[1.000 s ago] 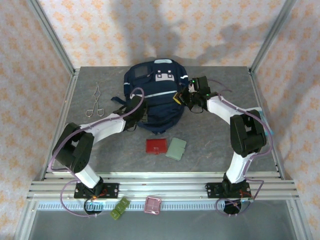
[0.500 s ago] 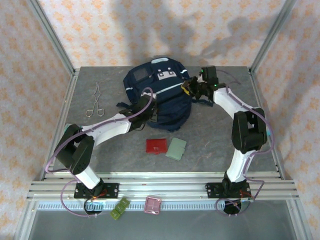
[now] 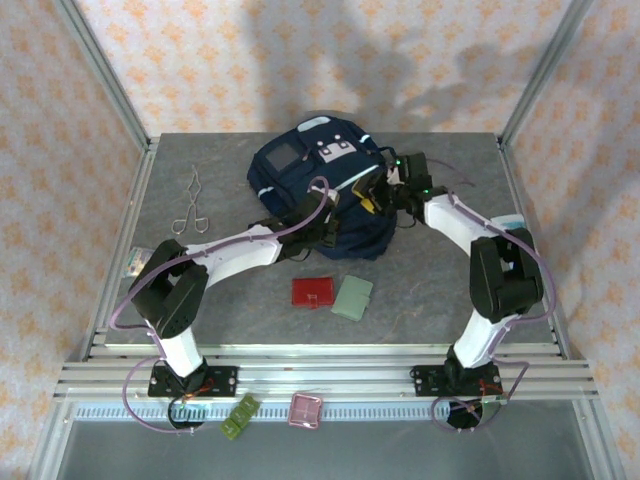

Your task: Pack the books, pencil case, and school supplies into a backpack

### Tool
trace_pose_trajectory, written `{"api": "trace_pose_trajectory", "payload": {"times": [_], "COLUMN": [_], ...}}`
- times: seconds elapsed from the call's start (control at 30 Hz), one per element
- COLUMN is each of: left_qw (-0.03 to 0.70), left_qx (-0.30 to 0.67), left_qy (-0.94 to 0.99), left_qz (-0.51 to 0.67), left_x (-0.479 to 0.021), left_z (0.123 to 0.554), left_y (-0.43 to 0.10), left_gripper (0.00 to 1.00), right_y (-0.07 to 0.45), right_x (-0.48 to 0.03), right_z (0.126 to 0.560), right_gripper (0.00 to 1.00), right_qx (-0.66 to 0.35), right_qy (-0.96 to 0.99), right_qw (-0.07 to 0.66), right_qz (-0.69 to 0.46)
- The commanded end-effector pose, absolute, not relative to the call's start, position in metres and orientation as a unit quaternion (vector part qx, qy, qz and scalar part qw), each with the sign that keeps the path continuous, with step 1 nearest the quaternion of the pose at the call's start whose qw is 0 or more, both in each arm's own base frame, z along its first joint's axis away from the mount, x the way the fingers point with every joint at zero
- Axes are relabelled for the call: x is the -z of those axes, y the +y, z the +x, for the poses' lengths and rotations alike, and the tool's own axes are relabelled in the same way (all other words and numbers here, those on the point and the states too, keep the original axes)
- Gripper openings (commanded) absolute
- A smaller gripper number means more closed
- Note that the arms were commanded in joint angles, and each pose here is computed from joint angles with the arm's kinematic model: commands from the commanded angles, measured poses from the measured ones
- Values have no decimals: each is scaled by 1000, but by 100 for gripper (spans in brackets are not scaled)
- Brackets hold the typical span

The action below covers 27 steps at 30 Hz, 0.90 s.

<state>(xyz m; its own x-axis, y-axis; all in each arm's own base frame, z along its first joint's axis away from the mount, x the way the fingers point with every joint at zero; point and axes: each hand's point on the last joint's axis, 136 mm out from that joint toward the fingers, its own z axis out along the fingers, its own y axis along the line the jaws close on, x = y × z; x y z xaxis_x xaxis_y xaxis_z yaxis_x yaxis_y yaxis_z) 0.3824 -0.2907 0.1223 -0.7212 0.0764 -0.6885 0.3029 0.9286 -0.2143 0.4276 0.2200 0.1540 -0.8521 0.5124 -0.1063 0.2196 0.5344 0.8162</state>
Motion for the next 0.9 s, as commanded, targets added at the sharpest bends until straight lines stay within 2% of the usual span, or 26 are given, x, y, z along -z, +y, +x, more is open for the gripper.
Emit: {"api": "trace_pose_trajectory", "payload": {"times": [0.0, 0.07, 0.2, 0.3, 0.67, 0.8, 0.87], "left_qw": [383, 383, 384, 386, 401, 413, 418], "left_qx": [183, 180, 154, 127, 23, 14, 11], "left_qy": [899, 901, 906, 911, 915, 907, 905], "left_qz": [101, 98, 85, 71, -49, -80, -85], "left_x": [-145, -143, -136, -130, -110, -113, -114], "left_z": [391, 390, 388, 387, 407, 417, 420], "left_y": [-303, -301, -289, -271, -159, -139, -137], "left_gripper": [0, 0, 0, 0, 1, 20, 24], "right_y": [239, 249, 253, 252, 235, 232, 236], "right_x": [-176, -172, -161, -160, -173, -175, -177], "right_z": [427, 428, 432, 434, 437, 438, 438], "right_gripper": [38, 32, 10, 0, 0, 0, 0], "right_qx": [-469, -471, -464, -461, -456, -458, -466], "right_qy": [842, 844, 848, 848, 838, 833, 831], "right_qw": [183, 175, 169, 172, 212, 223, 220], "right_qz": [192, 187, 193, 195, 213, 214, 210]}}
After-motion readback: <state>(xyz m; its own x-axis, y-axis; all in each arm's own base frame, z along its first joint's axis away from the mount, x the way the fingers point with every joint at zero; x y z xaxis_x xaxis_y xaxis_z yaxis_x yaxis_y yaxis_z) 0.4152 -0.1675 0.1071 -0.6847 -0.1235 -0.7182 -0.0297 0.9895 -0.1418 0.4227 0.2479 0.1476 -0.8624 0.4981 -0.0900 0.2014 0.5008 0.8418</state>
